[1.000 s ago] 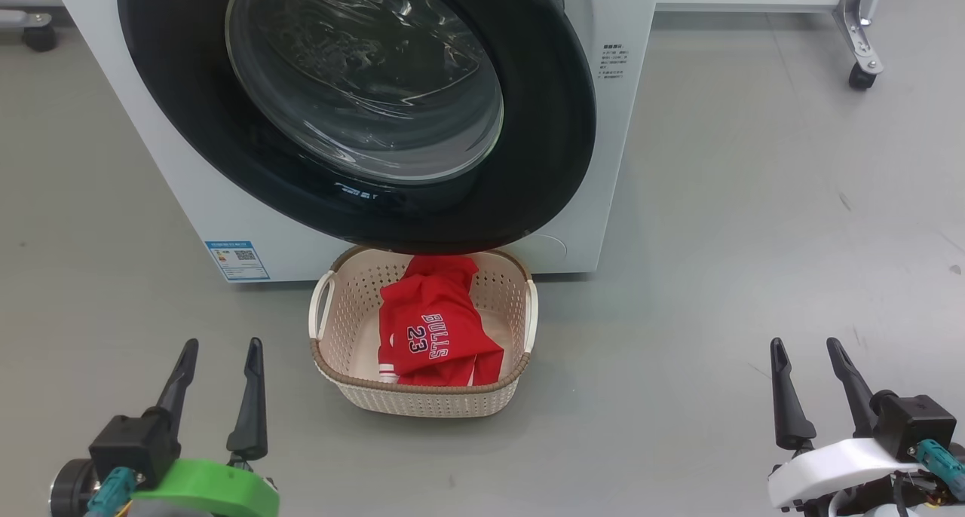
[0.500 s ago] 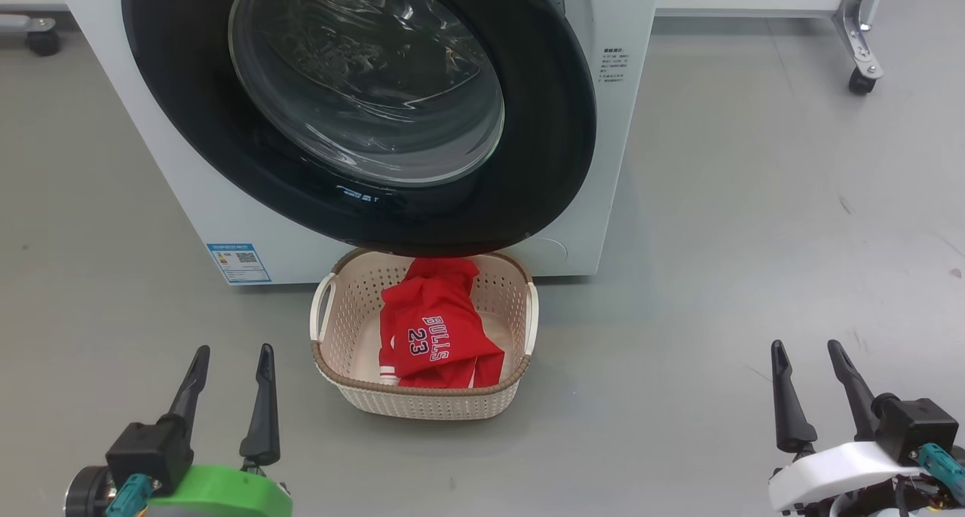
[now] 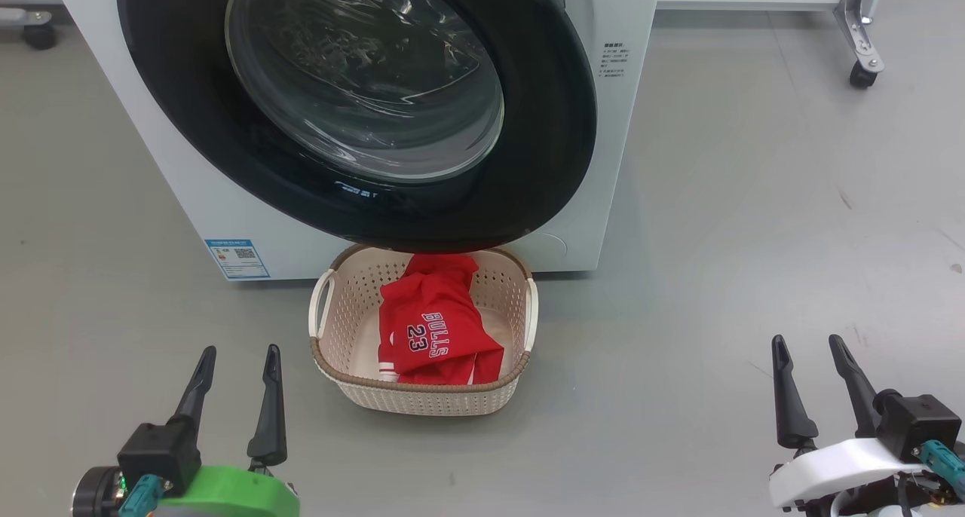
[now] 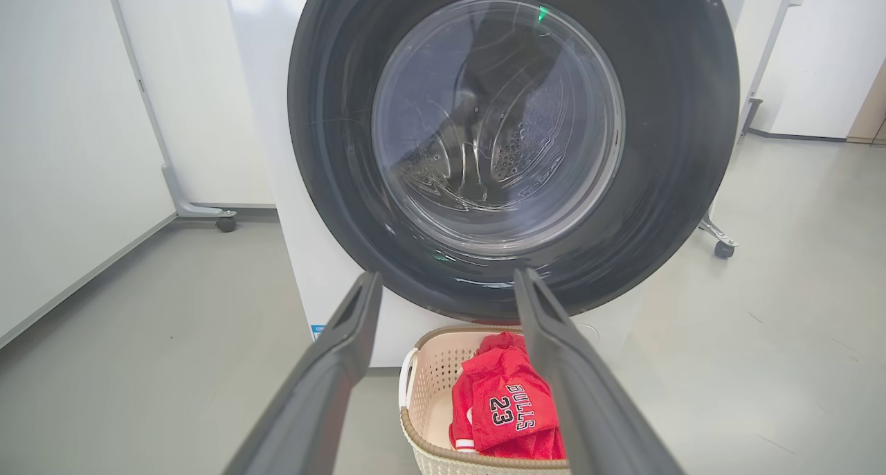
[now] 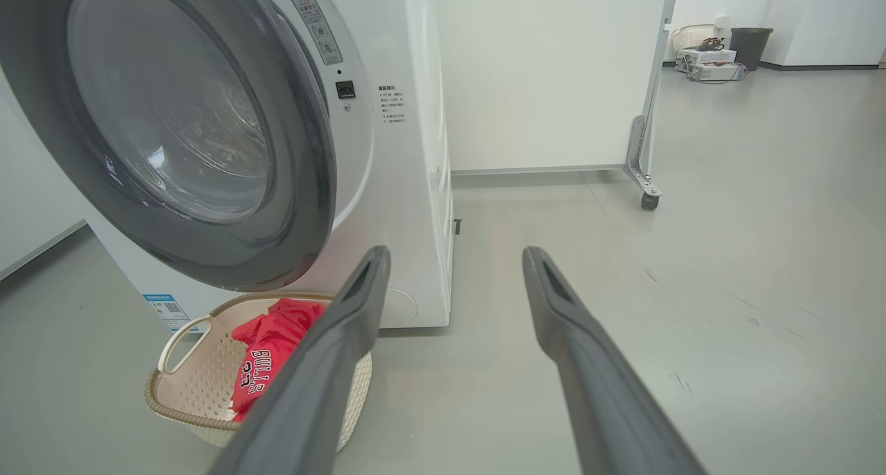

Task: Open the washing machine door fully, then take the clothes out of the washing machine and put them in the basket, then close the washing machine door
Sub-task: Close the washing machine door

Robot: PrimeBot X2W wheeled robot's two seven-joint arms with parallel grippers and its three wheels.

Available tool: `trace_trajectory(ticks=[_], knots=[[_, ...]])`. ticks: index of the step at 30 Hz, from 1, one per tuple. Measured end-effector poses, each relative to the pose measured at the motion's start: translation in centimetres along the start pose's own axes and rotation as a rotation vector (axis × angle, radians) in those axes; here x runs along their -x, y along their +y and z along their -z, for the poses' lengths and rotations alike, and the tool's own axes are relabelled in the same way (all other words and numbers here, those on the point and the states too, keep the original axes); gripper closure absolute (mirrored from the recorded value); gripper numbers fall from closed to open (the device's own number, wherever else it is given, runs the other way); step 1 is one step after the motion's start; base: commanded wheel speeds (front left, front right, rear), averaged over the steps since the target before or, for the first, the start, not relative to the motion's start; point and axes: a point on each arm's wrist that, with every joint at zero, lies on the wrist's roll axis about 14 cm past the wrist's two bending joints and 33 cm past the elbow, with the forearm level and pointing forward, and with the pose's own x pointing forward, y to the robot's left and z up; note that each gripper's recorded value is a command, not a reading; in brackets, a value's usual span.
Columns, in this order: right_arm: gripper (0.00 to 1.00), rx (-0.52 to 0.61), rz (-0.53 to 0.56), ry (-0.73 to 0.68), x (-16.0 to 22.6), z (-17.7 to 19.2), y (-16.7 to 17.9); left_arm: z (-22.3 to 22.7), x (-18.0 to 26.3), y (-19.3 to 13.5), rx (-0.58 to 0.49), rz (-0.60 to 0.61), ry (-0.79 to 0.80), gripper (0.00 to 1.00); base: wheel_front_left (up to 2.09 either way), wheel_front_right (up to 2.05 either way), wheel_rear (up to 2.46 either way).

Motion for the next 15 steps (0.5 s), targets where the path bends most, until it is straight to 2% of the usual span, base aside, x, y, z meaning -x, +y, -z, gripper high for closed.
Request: trace_trajectory(ticks=[5,6,8,15], knots=[[0.0,0.0,0.001,0.001,-0.04,-0.03,0.0,0.05,-0.03,0.08,-0.006,-0.004,-0.002,0.0,0.0,0.0,0.0],[0.39,0.0,0.001,0.008,-0.03,0.08,0.0,0.08,-0.03,0.07,-0.009,-0.004,-0.001,0.0,0.0,0.0,0.0],[1.0,-0.001,0.002,0.014,0.03,0.23,-0.03,0.14,-0.03,0.07,-0.008,-0.005,0.001,0.0,0.0,0.0,0.0],[1.0,0.0,0.002,0.03,0.17,0.58,-0.09,0.21,-0.05,0.12,-0.009,-0.009,0.0,0.0,0.0,0.0,0.0]])
